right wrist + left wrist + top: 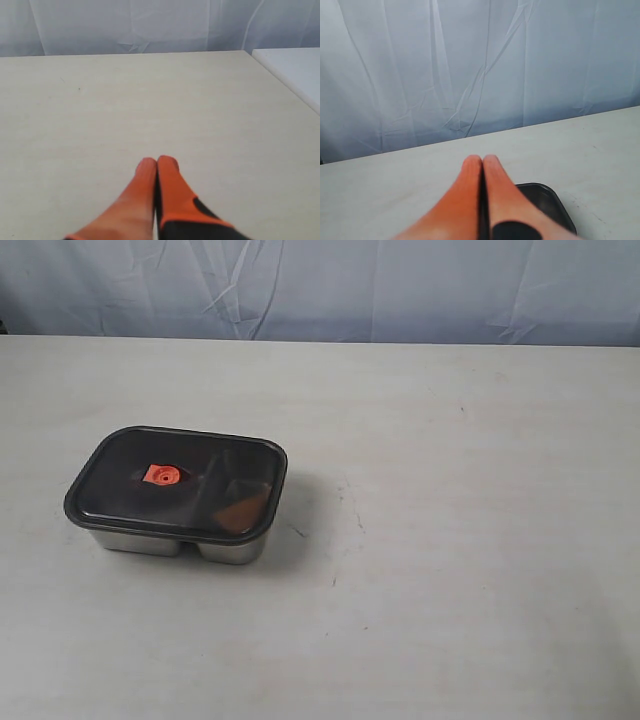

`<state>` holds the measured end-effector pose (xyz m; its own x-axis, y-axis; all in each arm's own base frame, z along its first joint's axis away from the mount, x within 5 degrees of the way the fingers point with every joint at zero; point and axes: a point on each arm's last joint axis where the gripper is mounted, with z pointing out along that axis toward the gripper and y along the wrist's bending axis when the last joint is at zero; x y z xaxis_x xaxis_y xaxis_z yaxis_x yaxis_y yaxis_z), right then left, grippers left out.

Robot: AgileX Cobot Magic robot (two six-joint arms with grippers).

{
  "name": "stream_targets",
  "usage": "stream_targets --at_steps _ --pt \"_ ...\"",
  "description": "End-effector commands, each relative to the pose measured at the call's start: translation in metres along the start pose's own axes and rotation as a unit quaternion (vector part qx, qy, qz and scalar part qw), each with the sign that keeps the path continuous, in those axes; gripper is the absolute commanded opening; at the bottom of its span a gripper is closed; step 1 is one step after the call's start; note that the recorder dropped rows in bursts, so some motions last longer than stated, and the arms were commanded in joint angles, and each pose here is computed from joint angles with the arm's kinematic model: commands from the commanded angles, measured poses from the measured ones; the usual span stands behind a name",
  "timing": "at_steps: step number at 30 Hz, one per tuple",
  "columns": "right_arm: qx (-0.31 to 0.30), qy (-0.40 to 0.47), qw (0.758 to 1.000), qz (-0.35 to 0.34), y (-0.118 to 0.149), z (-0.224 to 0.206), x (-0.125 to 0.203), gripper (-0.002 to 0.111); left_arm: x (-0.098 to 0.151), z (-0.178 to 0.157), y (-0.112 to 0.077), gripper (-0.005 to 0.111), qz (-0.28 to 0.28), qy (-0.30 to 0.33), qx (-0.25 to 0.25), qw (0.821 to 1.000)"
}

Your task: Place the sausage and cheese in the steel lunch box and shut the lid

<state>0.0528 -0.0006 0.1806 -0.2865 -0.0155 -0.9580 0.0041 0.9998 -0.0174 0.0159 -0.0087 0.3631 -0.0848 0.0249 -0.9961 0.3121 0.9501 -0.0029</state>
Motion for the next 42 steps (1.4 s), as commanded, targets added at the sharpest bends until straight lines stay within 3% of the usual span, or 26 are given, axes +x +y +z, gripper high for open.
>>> stream_targets --at_steps 1,7,16,21,34,42 --pt "0.003 -0.007 1.000 -0.002 0.000 0.000 0.000 -0.001 0.000 -0.001 0.000 0.000 0.001 -0.007 -0.002 1.000" --pt "0.001 -0.007 1.000 0.001 0.000 0.000 0.000 -0.001 0.021 0.013 0.006 0.000 0.038 0.001 -0.041 0.998" --pt "-0.001 -0.008 1.000 0.006 0.000 0.000 0.000 -0.001 0.105 0.039 0.011 0.000 -0.049 -0.008 -0.082 0.995" --pt "-0.001 -0.008 1.000 0.006 0.000 0.000 0.000 -0.001 0.134 0.041 0.013 0.000 -0.071 0.011 -0.115 0.991" --pt "-0.001 -0.008 1.000 0.006 0.000 0.000 0.000 -0.001 0.176 0.050 0.018 0.000 -0.096 0.068 -0.146 0.982" --pt "-0.001 -0.008 1.000 0.006 0.000 0.000 0.000 -0.001 0.176 0.050 0.018 0.000 -0.084 0.065 -0.148 0.983"
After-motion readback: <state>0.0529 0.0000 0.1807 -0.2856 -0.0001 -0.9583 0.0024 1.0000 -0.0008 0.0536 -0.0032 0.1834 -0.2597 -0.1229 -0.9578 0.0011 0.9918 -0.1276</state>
